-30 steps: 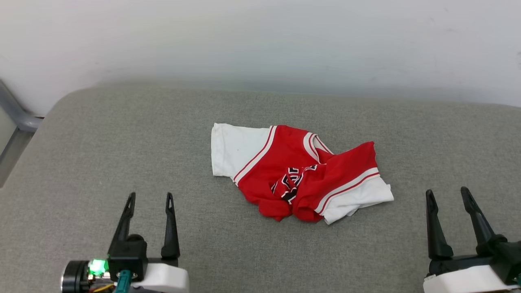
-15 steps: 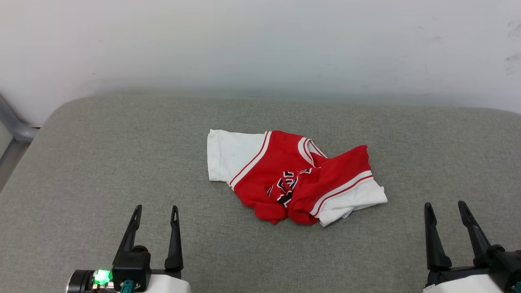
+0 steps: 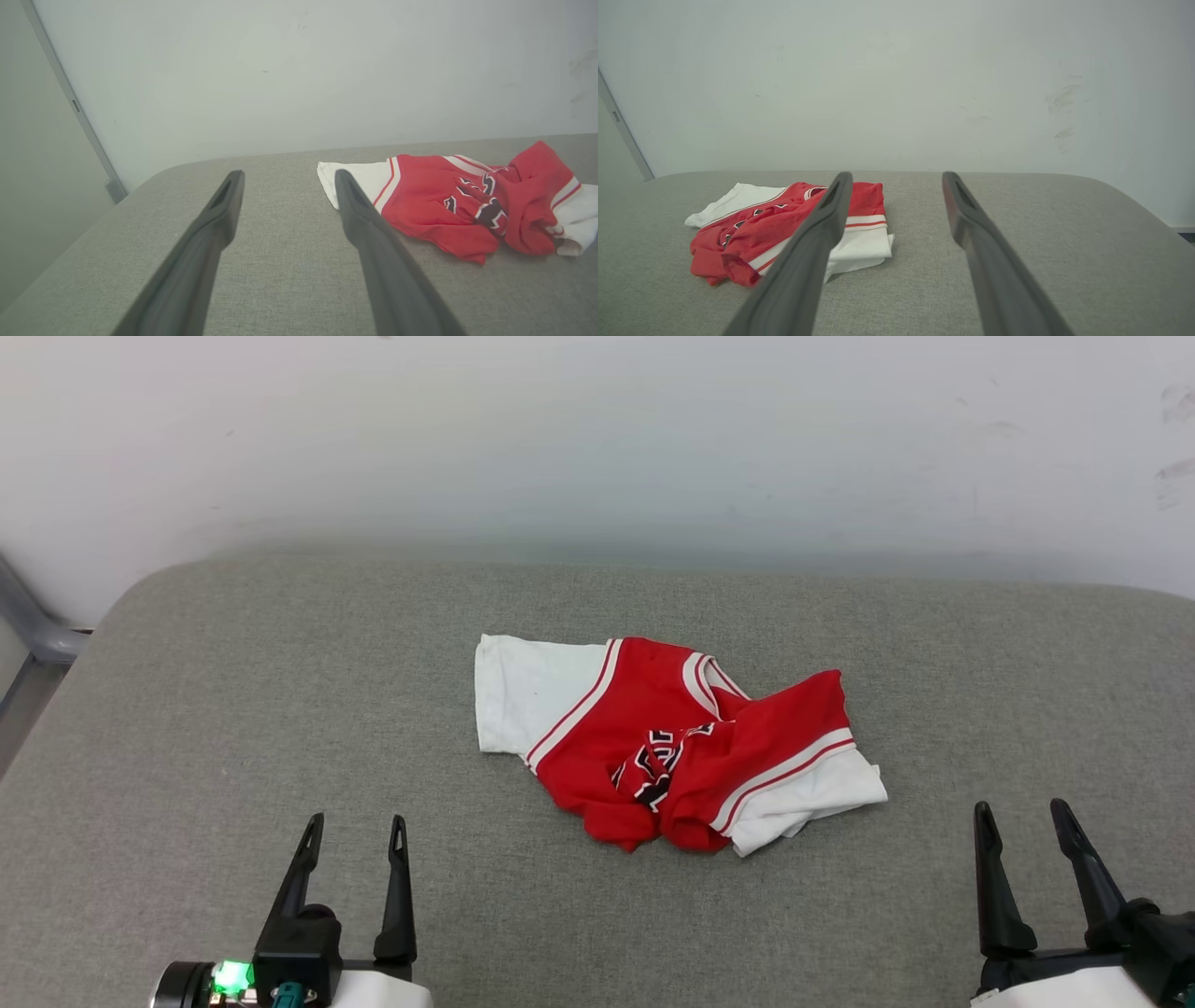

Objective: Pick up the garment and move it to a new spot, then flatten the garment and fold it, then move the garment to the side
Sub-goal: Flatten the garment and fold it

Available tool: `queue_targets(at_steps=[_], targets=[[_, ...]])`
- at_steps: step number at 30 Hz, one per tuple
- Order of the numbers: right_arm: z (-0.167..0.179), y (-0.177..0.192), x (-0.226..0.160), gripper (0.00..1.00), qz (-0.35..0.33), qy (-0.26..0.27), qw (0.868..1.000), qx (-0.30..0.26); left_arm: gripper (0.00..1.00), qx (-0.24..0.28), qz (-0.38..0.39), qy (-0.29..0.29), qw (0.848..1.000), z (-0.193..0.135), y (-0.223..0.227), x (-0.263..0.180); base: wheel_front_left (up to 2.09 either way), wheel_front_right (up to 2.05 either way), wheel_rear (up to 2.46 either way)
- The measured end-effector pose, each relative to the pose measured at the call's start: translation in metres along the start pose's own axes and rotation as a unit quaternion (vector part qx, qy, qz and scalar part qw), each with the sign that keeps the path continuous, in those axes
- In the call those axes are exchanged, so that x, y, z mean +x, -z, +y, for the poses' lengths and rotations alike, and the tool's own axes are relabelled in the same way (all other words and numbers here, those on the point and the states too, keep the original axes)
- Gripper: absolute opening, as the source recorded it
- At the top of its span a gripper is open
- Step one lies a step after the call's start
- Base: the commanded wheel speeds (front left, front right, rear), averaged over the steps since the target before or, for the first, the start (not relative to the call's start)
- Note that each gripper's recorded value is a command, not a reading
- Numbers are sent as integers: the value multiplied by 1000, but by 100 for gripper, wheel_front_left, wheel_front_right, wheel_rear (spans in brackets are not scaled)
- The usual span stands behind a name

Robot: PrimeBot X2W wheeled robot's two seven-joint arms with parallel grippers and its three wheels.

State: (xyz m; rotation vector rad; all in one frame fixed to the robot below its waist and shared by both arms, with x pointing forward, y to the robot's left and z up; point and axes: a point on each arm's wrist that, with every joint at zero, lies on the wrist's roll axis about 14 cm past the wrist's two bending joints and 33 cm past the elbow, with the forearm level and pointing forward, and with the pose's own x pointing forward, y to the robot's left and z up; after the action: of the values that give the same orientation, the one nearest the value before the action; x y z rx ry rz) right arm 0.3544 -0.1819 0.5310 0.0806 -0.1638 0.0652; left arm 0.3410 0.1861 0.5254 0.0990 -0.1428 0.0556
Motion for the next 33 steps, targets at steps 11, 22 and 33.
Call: queue_targets(at_steps=[11,22,33], targets=[[0,1,0,100,1,-1,1000,0,100,2,3,-1,1000,3,3,0,0,0,0],[1,2,1,100,3,-2,1000,1,100,2,5,19,1000,-1,4,6,0,0,0],[-5,4,15,100,2,6,1000,-6,100,22,-54,91,994,-2,-30,92,0,0,0]])
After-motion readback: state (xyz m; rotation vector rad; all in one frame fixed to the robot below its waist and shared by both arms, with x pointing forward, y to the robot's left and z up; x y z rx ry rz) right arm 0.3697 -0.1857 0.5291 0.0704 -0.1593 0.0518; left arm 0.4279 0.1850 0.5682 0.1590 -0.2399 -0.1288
